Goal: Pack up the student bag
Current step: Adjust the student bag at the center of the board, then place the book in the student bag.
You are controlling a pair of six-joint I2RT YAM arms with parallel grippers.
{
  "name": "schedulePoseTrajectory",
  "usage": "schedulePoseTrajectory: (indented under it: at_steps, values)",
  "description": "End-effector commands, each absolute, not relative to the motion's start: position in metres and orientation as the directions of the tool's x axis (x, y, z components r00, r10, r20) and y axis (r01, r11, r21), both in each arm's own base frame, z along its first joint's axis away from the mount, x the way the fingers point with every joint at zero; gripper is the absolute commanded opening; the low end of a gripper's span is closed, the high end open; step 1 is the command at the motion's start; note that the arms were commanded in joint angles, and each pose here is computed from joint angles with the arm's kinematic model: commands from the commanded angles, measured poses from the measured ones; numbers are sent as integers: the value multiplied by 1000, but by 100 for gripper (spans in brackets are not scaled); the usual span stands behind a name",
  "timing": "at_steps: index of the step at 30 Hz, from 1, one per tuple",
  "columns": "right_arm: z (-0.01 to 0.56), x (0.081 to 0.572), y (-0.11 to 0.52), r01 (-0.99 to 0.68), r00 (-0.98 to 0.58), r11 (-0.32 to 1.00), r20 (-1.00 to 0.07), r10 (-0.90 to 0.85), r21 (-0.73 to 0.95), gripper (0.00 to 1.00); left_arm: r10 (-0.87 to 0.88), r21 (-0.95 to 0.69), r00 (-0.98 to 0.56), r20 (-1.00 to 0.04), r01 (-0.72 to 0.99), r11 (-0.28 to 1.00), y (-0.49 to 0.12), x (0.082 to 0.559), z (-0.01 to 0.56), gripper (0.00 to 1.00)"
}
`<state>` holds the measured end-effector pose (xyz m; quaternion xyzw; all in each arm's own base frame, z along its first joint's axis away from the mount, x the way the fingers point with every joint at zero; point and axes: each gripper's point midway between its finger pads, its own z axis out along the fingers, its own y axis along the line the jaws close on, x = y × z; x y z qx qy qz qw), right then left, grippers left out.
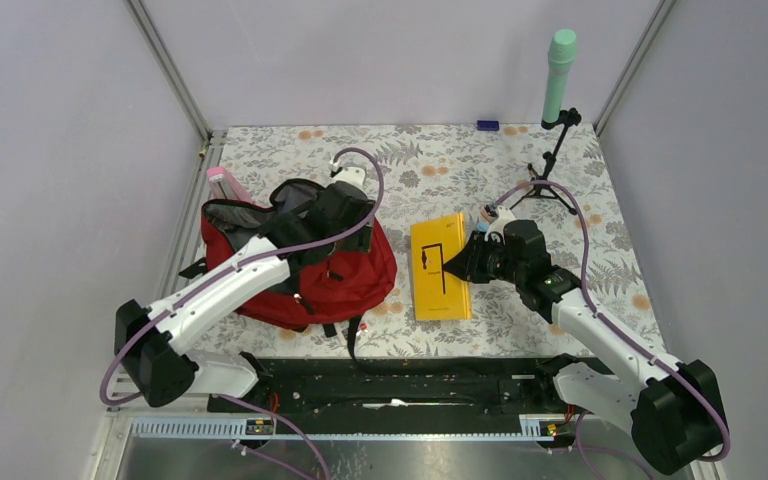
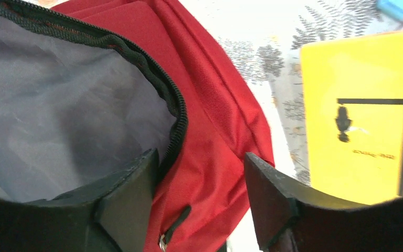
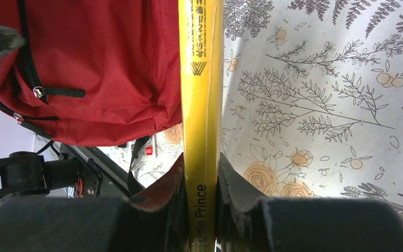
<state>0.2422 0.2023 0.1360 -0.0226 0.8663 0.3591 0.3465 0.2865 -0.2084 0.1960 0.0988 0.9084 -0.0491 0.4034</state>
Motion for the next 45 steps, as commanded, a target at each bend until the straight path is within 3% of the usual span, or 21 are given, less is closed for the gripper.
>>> schedulePoseTrajectory:
  at_steps: [1,5,10,13,22,28,40,43,45]
  values:
    - [174,260,212,-362,-681,694,-685,258,622,0,43,-171,-624,-780,278,945,-225,273,235,66]
    - [175,261,213,-366,-683,695,-686,251,619,0,19,-205,-615,-788,292,934,-225,267,249,83]
    - [174,263,214,-364,-685,698,-685,247,616,0,50,-79,-565,-823,200,977,-189,274,267,97]
    - [173,263,214,-364,-687,698,-684,245,616,0,28,-51,-534,-845,133,990,-164,279,282,99]
    - [174,261,210,-366,-682,711,-693,234,601,0,-134,-57,-491,-861,-170,984,-51,291,300,99]
    - [195,256,209,-396,-653,697,-717,244,597,0,-147,116,-511,-847,-447,887,30,284,273,99]
    - [214,239,188,-394,-610,740,-757,234,546,0,-132,290,-648,-750,-501,815,69,294,224,99]
    - [218,236,189,-401,-609,733,-758,235,549,0,-163,211,-650,-742,-458,864,62,297,216,89]
    - [222,235,190,-410,-610,726,-757,232,553,0,-201,128,-649,-734,-422,897,55,302,210,68]
